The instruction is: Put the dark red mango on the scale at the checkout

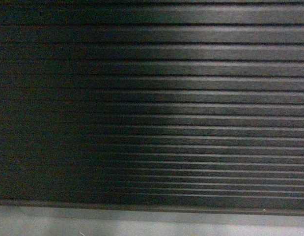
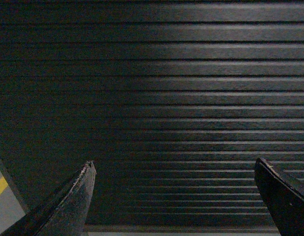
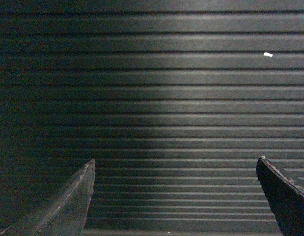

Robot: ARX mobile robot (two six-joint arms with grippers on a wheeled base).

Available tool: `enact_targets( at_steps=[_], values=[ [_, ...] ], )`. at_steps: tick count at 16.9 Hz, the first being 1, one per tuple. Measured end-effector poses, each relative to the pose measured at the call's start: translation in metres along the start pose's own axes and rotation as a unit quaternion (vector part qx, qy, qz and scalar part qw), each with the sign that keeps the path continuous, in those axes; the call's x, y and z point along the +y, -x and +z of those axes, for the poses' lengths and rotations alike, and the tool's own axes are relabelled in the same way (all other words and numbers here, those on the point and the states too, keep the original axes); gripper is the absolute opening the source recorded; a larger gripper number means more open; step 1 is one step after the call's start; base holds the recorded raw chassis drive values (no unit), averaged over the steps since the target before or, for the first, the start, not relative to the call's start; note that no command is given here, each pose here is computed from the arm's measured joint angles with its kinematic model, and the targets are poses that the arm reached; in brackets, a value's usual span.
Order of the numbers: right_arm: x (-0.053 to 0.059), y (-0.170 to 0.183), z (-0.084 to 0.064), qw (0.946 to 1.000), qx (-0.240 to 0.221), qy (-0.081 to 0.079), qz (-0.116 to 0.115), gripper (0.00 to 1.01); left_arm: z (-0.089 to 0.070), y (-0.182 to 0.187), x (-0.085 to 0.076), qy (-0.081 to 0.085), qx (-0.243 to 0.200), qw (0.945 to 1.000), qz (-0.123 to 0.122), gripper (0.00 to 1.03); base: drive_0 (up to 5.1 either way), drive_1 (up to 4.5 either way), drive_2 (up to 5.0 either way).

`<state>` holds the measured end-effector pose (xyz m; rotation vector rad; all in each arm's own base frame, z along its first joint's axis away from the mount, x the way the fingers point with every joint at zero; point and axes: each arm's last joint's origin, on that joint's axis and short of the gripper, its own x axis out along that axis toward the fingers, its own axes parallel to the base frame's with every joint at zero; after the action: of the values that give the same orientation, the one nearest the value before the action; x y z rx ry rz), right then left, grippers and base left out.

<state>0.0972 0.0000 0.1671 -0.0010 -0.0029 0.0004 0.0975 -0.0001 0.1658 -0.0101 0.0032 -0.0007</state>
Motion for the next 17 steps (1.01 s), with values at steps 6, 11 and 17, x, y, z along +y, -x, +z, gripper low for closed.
enact_targets(
  at_steps=[6, 11, 17],
  values=[
    [0.0000, 0.0000, 0.0002, 1.0000, -0.001, 0.000, 0.000, 0.98, 0.0003, 0.0000, 0.0000, -0.001, -0.002, 1.0000, 0.000, 0.98, 0.0, 0.00, 0.0],
    [0.0000, 0.0000, 0.0002, 1.0000, -0.001, 0.000, 0.000, 0.98, 0.0003, 0.0000, 0.0000, -0.004, -0.002, 1.0000, 0.000, 0.98, 0.0, 0.00, 0.0],
    [0.0000, 0.0000, 0.0002, 1.0000, -0.001, 0.000, 0.000, 0.98, 0.0003, 0.0000, 0.0000, -0.005, -0.002, 1.0000, 0.000, 0.98, 0.0, 0.00, 0.0]
  ],
)
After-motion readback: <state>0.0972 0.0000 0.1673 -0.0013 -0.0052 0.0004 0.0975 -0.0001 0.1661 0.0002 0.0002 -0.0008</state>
